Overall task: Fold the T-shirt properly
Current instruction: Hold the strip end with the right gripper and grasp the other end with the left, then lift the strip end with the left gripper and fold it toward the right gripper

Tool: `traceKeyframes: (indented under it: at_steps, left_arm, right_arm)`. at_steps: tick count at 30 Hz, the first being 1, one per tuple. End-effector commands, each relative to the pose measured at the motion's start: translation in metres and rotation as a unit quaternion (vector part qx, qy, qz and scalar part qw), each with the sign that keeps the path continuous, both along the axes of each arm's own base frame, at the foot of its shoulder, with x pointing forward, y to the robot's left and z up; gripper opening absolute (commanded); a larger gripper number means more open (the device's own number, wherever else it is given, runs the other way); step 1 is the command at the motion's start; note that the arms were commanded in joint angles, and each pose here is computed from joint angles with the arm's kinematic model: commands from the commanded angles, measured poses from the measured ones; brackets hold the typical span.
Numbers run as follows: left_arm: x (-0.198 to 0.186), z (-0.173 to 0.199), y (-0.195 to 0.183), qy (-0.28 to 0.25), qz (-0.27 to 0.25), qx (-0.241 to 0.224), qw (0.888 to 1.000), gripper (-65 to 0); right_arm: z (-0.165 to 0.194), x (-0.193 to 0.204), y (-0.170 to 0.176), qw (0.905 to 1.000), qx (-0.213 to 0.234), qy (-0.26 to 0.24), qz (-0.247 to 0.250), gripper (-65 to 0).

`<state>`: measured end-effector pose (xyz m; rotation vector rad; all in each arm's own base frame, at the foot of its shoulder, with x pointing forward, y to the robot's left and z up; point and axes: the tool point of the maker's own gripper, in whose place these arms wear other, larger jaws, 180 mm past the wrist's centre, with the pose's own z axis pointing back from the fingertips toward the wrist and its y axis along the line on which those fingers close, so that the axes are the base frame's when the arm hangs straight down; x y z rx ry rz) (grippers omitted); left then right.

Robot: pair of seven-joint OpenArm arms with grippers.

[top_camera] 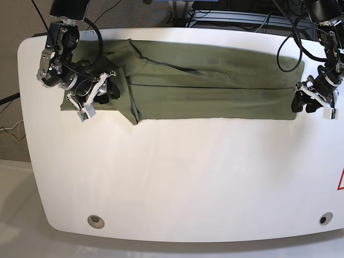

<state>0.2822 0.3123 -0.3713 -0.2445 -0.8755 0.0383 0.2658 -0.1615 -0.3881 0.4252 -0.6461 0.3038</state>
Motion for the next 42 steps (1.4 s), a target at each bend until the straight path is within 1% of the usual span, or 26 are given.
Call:
traceKeyframes:
  at_steps: [1, 3, 7, 9, 17, 29, 31, 33, 37, 41, 42]
  left_arm:
    - [0.002, 0.001, 0.009, 0.002, -0.002, 0.003, 1.000, -24.1]
    - [-0.002, -0.008, 0.010, 0.014, 0.000, -0.001, 1.000, -20.5]
    - [-0.006, -0.023, 0.010, 0.034, -0.002, -0.004, 0.999, -18.0]
    - [-0.005, -0.028, 0.005, 0.040, -0.011, -0.005, 0.999, -16.3]
    - [-0.005, -0.031, 0.001, 0.041, -0.016, -0.001, 0.999, -16.3]
    - [0.003, -0.008, 0.009, 0.010, -0.005, 0.005, 1.000, -17.0]
    - [0.006, -0.012, 0.003, 0.011, -0.011, 0.002, 1.000, -20.7]
    - [0.006, -0.013, 0.001, 0.009, -0.011, 0.000, 1.000, -25.8]
    - [0.007, -0.015, -0.002, 0.007, -0.010, -0.007, 1.000, -39.1]
    - [0.006, -0.022, -0.007, 0.019, -0.009, -0.016, 1.000, -49.1]
    - [0.006, -0.023, -0.009, 0.020, -0.010, -0.018, 1.000, -47.3]
  right_arm:
    - [0.008, 0.007, 0.002, 0.9998, 0.009, -0.017, -0.001, -42.4]
    - [0.006, 0.006, 0.004, 0.9998, 0.012, -0.013, -0.001, -43.6]
    - [0.003, 0.004, 0.004, 0.9999, 0.012, -0.009, -0.001, -45.8]
    - [0.004, 0.004, 0.003, 0.9999, 0.013, -0.008, 0.000, -44.3]
    - [0.004, 0.005, 0.002, 0.9999, 0.013, -0.007, 0.000, -43.2]
    - [0.003, 0.004, 0.002, 0.9999, 0.011, -0.007, -0.002, -42.8]
    - [0.004, 0.004, 0.001, 0.9999, 0.008, -0.007, 0.000, -43.1]
    - [0.004, 0.004, 0.001, 0.9999, 0.007, -0.007, 0.001, -43.1]
    - [0.003, 0.003, 0.002, 1.0000, 0.007, -0.006, 0.001, -42.9]
    - [0.002, 0.002, 0.002, 1.0000, 0.008, -0.004, 0.000, -43.1]
    - [0.002, 0.003, 0.002, 1.0000, 0.009, -0.005, 0.000, -43.1]
